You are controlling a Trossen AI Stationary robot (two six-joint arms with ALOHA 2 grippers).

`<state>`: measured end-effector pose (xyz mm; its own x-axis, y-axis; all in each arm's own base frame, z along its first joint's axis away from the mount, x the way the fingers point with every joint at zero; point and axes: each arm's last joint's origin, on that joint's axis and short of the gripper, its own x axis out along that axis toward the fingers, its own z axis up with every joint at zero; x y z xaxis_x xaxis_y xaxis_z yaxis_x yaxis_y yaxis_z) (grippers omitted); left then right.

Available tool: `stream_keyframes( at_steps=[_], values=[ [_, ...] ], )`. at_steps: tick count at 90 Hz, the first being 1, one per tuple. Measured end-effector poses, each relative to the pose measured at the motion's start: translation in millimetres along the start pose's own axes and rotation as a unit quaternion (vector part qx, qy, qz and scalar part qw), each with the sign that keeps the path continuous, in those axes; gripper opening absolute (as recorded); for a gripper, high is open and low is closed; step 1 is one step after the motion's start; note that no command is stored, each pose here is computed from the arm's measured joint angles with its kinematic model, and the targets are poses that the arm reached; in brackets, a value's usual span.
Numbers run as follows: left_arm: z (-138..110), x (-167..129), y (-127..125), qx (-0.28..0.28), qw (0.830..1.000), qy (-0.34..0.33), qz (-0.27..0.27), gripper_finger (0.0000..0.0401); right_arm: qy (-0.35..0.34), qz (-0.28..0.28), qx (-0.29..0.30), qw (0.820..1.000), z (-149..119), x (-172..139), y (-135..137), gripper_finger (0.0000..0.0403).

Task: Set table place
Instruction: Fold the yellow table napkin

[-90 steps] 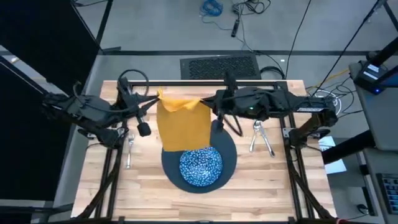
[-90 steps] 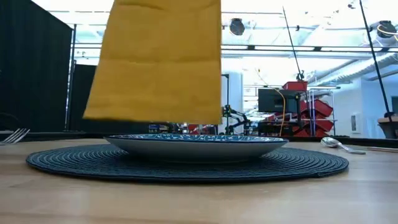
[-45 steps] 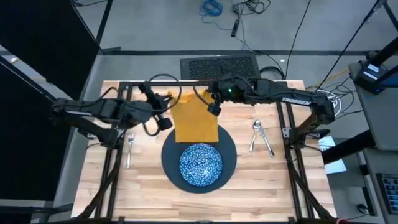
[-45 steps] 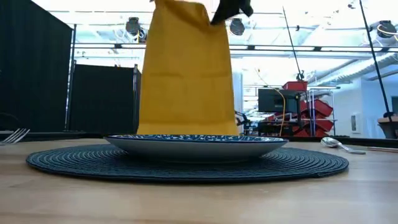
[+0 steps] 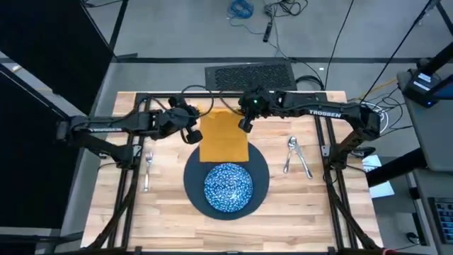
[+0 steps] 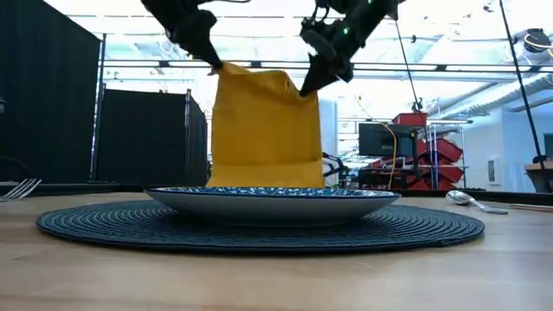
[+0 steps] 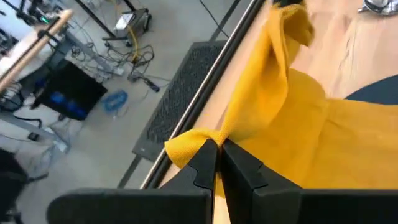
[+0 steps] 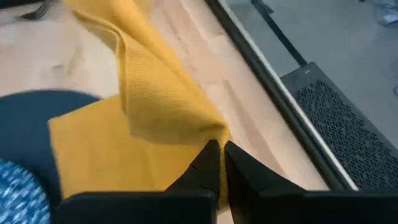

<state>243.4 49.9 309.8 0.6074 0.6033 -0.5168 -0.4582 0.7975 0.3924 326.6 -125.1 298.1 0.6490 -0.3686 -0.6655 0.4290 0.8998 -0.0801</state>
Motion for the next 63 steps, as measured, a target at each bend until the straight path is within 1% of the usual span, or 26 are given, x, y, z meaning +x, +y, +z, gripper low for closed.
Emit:
stream_keyframes(
  at_steps=[13, 22, 32, 43, 54, 63],
  values=[
    [-1.2, 4.0, 4.9, -0.009, 1.000, 0.001, -0.008, 0.0000, -0.020, 0.015, 0.009, 1.000, -2.2, 6.5, -13.7, 0.0000],
    [-0.3, 4.6, 5.4, -0.015, 1.000, -0.004, -0.022, 0.0000, -0.010, 0.026, 0.014, 1.000, -6.5, 8.6, -16.5, 0.0000],
    [-0.9, 4.5, 4.2, -0.024, 0.999, -0.003, -0.040, 0.0000, 0.005, 0.037, 0.017, 0.999, -14.2, 12.1, -10.2, 0.0000],
    [-2.5, 4.4, 2.0, -0.035, 0.997, 0.004, -0.073, 0.0000, 0.032, 0.068, 0.021, 0.997, -28.0, 17.3, -0.5, 0.0000],
    [-6.4, 8.0, -2.5, -0.047, 0.994, 0.028, -0.092, 0.0000, 0.049, 0.075, 0.019, 0.996, -38.8, 21.3, 6.8, 0.0000],
    [-12.8, 14.7, -11.2, -0.054, 0.992, 0.050, -0.106, 0.0000, 0.062, 0.080, 0.013, 0.995, -46.3, 23.5, 11.9, 0.0000]
  ],
)
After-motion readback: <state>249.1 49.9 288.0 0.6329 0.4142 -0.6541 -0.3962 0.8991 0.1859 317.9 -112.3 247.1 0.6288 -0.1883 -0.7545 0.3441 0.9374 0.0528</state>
